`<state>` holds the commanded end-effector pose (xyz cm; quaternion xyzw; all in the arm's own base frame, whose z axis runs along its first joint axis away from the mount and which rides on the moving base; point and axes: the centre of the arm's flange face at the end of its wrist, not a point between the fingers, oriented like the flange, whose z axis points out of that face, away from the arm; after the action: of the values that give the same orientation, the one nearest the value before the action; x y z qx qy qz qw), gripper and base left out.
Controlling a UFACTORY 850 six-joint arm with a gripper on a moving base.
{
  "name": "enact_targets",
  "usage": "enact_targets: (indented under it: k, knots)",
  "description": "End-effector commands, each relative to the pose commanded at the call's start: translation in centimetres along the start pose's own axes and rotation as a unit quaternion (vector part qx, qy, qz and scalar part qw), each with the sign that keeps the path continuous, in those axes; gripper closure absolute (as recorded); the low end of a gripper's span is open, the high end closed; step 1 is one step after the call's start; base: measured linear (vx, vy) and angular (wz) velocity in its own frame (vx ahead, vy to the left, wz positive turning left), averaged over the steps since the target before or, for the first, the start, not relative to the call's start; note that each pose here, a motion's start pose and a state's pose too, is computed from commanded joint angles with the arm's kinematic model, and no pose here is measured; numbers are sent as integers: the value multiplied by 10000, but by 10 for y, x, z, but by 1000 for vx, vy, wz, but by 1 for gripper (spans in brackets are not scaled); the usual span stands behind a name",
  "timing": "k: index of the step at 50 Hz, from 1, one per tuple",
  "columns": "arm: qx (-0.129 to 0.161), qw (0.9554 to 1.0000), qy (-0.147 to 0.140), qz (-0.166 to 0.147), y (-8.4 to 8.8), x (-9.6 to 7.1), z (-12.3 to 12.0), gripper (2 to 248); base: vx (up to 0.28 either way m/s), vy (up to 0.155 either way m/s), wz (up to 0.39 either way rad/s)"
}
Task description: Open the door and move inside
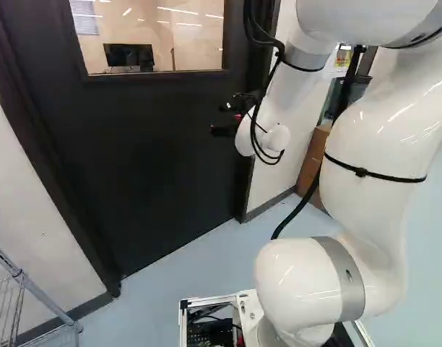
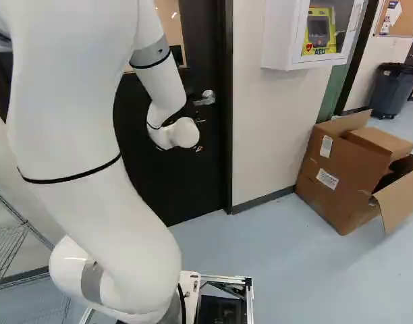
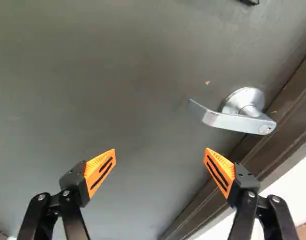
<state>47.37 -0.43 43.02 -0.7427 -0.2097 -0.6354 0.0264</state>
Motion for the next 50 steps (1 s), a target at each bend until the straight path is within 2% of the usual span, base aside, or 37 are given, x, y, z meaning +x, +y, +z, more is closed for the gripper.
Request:
enact_targets:
  k: [20, 50]
  knots:
    - [-71, 9997, 204, -88, 5, 21, -4, 3, 0, 0, 0]
    - [-279, 9981, 512, -219, 38, 51, 21, 3, 0, 0, 0]
